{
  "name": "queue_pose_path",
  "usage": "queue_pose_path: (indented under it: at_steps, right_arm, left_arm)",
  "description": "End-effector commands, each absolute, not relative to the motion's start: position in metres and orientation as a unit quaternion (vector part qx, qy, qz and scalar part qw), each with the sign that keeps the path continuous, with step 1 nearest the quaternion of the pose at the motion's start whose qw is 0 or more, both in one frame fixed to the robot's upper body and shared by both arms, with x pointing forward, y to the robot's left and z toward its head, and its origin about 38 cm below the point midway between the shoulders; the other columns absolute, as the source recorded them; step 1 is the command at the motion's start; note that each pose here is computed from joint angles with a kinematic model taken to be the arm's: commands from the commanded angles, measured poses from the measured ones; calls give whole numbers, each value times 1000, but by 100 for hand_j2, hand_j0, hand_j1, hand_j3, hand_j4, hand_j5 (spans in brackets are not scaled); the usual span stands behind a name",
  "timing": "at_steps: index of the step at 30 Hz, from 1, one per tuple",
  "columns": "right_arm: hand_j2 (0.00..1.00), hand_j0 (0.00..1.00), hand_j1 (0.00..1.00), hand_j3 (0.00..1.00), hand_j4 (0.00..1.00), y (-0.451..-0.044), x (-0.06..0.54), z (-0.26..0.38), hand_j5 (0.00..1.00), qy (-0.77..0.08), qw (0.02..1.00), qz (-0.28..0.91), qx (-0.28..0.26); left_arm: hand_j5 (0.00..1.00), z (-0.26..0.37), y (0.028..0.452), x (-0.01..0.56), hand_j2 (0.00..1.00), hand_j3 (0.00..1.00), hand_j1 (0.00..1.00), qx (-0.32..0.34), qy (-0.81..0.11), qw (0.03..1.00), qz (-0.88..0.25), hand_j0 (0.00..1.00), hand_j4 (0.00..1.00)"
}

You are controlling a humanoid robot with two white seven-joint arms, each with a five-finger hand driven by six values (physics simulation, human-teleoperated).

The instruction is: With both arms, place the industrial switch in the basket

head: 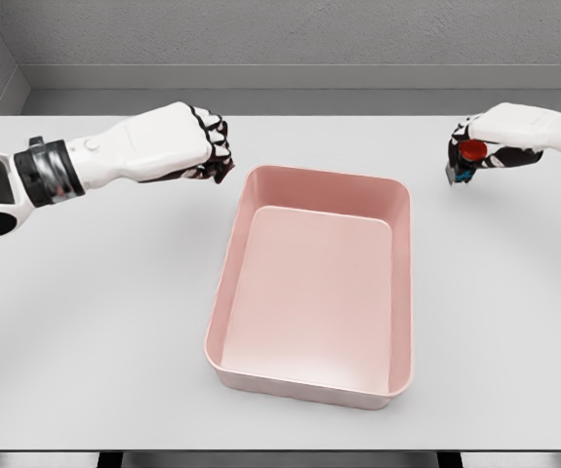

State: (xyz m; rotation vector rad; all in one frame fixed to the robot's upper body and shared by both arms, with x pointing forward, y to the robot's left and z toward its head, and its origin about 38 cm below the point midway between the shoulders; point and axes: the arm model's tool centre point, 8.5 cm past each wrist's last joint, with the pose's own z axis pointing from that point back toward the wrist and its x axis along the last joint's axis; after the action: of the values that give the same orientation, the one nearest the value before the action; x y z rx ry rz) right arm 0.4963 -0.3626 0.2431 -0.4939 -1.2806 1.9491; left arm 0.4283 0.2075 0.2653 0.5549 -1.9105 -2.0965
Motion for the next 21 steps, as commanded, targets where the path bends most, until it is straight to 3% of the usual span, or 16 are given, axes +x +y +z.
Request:
queue_pose_path:
  at_steps: [1,13,19,21]
  right_arm:
    - [43,43,43,43,43,-361,493,255,43,-507,358,759,-197]
    - [42,42,42,42,42,-339,466,297,42,-526,279,776,-208]
    - [42,42,42,42,42,-314,451,308,42,-535,233,787,-199]
    - [42,42,42,42,42,-312,446,310,42,-535,225,790,-198]
  left_arm:
    - [25,275,195,417,25,25,25,182,-664,102,-718,25,25]
    - [24,262,121,382,24,24,24,102,-707,49,-698,24,24]
    - [24,237,114,371,24,24,24,72,-714,73,-692,24,24]
    - [41,241,111,372,41,41,41,67,-721,72,-686,41,41]
